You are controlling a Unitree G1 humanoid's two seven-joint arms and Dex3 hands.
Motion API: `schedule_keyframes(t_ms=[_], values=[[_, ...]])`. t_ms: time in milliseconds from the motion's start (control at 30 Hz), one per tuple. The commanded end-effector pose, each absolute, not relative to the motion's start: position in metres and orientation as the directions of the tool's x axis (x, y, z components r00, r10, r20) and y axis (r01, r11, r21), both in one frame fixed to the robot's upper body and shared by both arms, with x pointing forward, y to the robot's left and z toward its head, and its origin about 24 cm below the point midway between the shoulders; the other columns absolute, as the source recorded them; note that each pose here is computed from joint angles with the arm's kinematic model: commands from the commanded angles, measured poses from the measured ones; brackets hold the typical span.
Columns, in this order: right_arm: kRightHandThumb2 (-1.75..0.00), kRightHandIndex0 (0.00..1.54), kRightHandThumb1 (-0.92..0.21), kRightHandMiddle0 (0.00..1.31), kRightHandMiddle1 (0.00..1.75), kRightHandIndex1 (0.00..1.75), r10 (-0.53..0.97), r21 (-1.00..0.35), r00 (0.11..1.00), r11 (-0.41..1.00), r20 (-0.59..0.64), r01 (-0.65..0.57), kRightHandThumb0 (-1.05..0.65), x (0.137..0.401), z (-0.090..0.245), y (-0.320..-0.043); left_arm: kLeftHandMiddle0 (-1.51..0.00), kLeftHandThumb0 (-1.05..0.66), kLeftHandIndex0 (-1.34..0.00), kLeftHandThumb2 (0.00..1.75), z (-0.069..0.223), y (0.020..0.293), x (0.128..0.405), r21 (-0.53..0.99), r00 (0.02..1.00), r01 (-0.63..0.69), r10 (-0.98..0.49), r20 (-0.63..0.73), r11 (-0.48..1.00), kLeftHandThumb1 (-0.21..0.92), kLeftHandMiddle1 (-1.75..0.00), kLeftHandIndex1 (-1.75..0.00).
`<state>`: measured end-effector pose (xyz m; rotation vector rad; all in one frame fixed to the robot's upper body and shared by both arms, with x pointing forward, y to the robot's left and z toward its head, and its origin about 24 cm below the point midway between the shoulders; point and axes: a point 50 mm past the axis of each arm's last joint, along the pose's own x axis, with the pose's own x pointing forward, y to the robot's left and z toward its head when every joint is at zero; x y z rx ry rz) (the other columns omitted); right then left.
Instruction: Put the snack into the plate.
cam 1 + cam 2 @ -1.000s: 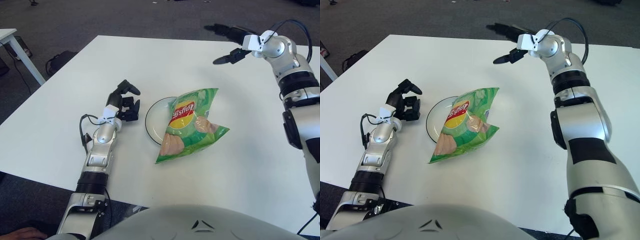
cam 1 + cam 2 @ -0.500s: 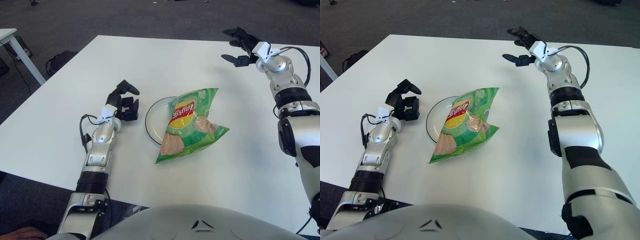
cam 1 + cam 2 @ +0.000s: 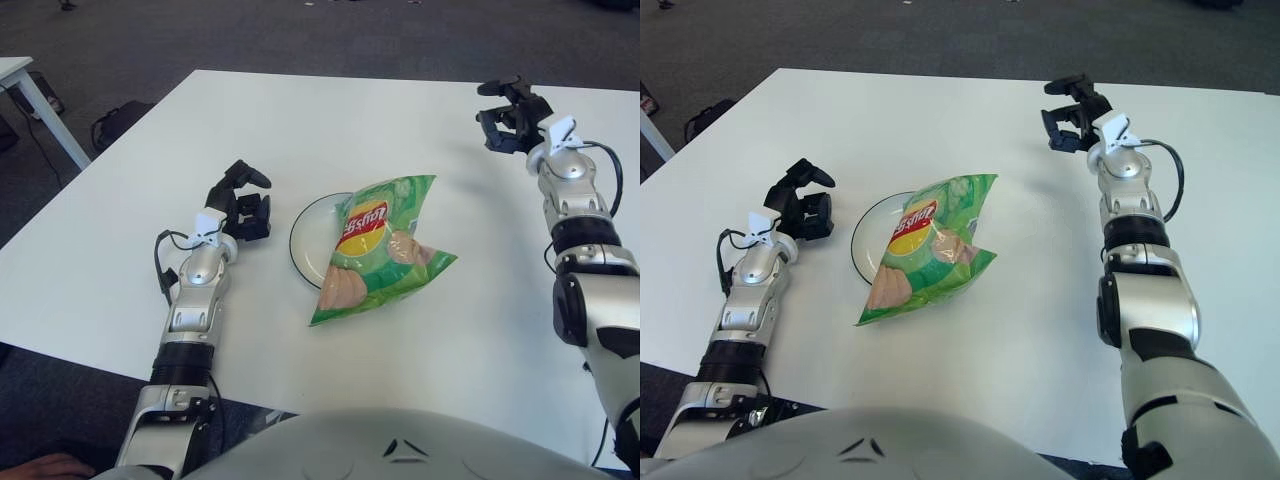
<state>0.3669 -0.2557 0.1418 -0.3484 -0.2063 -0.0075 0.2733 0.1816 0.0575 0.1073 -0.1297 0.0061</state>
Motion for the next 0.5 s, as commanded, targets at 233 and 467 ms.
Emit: schedule_keyframes(t_ms=[233, 467], values=[[-0.52, 0.35, -0.89, 0.1, 1.74, 1.49, -0.128, -0.179, 0.976, 0.971, 0.175, 0.159, -0.02, 0.34, 0.111, -0.253, -1.26, -0.45, -0.54, 1.2, 0.019, 0.184, 0.256, 0.08, 0.999, -0.046, 0.048, -0.024, 0.996, 0.41, -1.75, -1.75], [-0.81, 0.51, -0.65, 0.25, 1.75, 1.44, -0.178, -0.116, 0.977, 0.975, 0.121, 0.192, -0.01, 0.331, 0.093, -0.248, -1.26, -0.45, -0.55, 1.22, 0.019, 0.186, 0.256, 0.077, 0.999, -0.044, 0.046, -0.021, 0.996, 0.39, -1.75, -1.75]])
